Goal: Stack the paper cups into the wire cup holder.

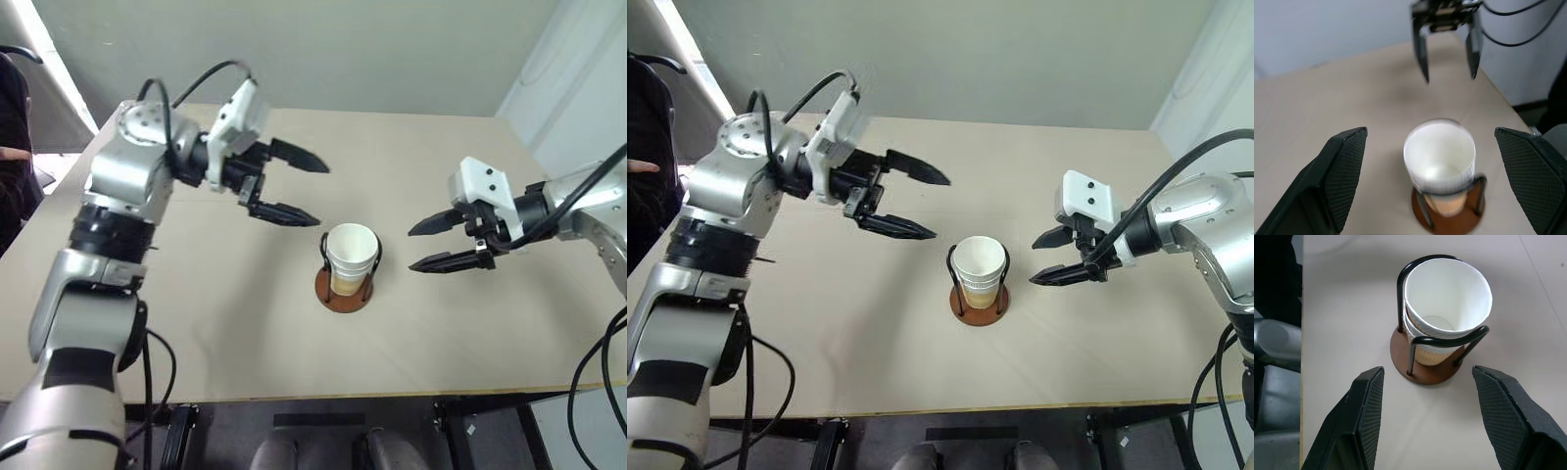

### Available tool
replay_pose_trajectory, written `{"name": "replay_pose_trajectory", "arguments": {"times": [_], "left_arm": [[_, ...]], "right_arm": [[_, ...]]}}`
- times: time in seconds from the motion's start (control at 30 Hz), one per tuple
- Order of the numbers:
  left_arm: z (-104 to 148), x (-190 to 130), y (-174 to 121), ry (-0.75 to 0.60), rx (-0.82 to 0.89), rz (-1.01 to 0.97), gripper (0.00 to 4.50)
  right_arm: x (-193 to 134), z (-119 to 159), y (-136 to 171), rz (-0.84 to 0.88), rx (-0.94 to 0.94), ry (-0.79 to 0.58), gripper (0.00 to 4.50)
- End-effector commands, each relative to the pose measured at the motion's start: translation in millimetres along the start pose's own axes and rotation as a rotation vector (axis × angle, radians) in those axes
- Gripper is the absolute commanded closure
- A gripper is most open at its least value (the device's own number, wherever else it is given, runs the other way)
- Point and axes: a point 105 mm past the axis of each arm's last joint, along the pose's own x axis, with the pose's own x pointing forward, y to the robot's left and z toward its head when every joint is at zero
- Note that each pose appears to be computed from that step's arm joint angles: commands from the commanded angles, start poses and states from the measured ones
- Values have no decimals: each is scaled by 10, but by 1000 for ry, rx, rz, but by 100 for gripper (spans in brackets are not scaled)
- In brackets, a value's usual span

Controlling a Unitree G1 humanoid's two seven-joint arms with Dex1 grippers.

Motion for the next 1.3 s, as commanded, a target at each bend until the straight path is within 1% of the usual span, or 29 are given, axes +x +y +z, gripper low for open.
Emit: {"name": "replay_pose_trajectory", "arguments": {"times": [0.03, 0.13, 0.23, 0.5, 0.6, 0.67, 0.8, 0.93, 1.1, 1.3], "left_arm": [[153, -224, 27, -46, 19, 133, 3], [98, -441, 28, -97, -39, 275, 3], [36, -571, -9, -131, -90, 366, 3], [-124, -679, -161, -157, -187, 468, 3], [-277, -748, -183, -155, -241, 534, 3], [-314, -757, -178, -156, -257, 558, 3], [-313, -749, -160, -176, -255, 594, 3], [-353, -717, -178, -183, -265, 605, 3], [-452, -676, -214, -170, -271, 618, 3], [-574, -606, -199, -170, -240, 645, 3]], "right_arm": [[-65, 67, -55, -54, -10, -45, 163], [-47, 34, -96, -84, 32, -75, 163], [-36, -11, -145, -114, 66, -96, 163], [-53, -190, -352, -206, 140, -112, 163], [-25, -257, -466, -270, 160, -134, 163], [-2, -293, -514, -302, 168, -144, 163], [38, -365, -652, -406, 213, -206, 163], [65, -408, -707, -471, 227, -243, 163], [115, -539, -691, -483, 245, -241, 163], [119, -669, -788, -553, 261, -249, 163]]}}
